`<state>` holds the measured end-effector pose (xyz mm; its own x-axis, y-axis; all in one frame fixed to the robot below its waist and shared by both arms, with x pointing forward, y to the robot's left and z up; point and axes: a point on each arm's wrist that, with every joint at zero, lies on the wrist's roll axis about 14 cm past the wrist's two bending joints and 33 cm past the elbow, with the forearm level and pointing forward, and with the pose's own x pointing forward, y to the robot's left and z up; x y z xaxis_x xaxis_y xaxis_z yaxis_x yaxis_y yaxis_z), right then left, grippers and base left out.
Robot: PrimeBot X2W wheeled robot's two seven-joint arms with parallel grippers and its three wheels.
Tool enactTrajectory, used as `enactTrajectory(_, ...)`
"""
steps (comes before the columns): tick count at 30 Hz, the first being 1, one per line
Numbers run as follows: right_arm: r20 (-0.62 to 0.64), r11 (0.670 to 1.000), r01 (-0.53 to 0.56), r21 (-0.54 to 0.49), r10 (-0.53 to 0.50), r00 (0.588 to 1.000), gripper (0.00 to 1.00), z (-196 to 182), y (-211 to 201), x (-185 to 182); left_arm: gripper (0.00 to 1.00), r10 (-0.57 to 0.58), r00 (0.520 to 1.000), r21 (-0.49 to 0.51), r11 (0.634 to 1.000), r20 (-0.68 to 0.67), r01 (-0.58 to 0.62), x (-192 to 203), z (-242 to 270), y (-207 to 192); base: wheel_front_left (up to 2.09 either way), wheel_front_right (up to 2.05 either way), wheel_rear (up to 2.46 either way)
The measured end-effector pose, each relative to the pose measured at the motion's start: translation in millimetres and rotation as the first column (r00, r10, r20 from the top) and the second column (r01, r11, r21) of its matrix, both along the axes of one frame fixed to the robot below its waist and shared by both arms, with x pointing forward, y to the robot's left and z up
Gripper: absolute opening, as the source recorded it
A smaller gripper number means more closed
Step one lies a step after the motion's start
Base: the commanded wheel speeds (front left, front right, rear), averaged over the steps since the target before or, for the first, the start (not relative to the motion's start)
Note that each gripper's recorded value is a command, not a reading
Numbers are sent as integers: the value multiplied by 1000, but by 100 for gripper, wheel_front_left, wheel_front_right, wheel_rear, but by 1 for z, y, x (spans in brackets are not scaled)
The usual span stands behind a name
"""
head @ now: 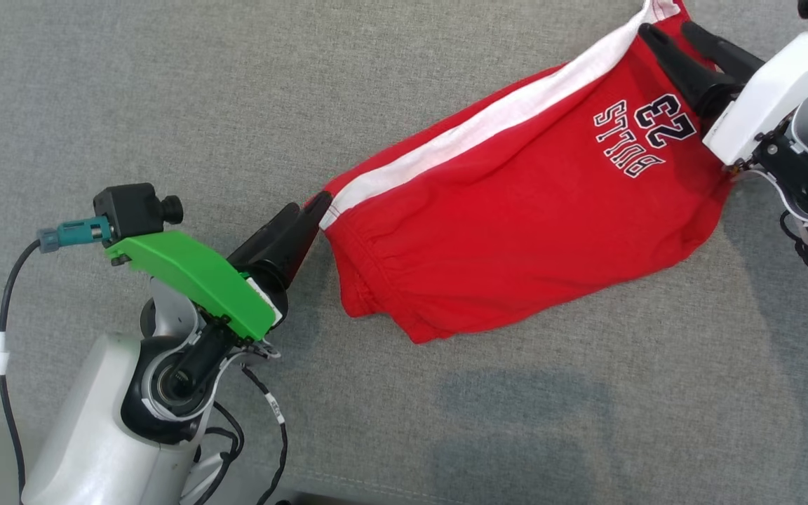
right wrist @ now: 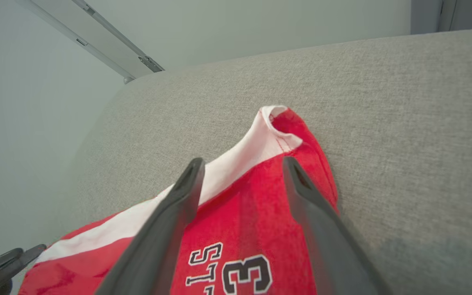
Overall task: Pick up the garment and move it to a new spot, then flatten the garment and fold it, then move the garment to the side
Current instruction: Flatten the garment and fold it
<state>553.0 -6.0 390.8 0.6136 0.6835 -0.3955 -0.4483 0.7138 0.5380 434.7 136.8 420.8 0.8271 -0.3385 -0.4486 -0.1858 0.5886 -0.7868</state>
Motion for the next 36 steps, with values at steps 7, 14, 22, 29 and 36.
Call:
enactTrajectory(7, 35, 1000, 16, 2, -16, 999, 100, 14, -5, -2, 100, -16, 998, 126, 992, 59, 8, 1, 9, 11, 0, 0, 0)
enactTrajectory(14, 91, 996, 56, -64, -50, 995, 100, 21, -35, -14, 100, 21, 953, 406, 902, 303, -150, 12, 56, 63, 0, 0, 0)
enactTrajectory(22, 12, 977, 158, -145, -158, 987, 100, -1, -85, -44, 100, -34, 907, 500, 843, 420, -199, -15, 79, 54, 0, 0, 0)
enactTrajectory(29, -18, 974, 196, -110, -199, 980, 100, 0, -81, -39, 100, -34, 880, 541, 800, 474, -260, -31, 88, 59, 0, 0, 0)
enactTrajectory(36, -93, 977, 115, -177, -133, 987, 100, -28, -66, -42, 100, 23, 880, 510, 808, 475, -297, -42, 81, 54, 0, 0, 0)
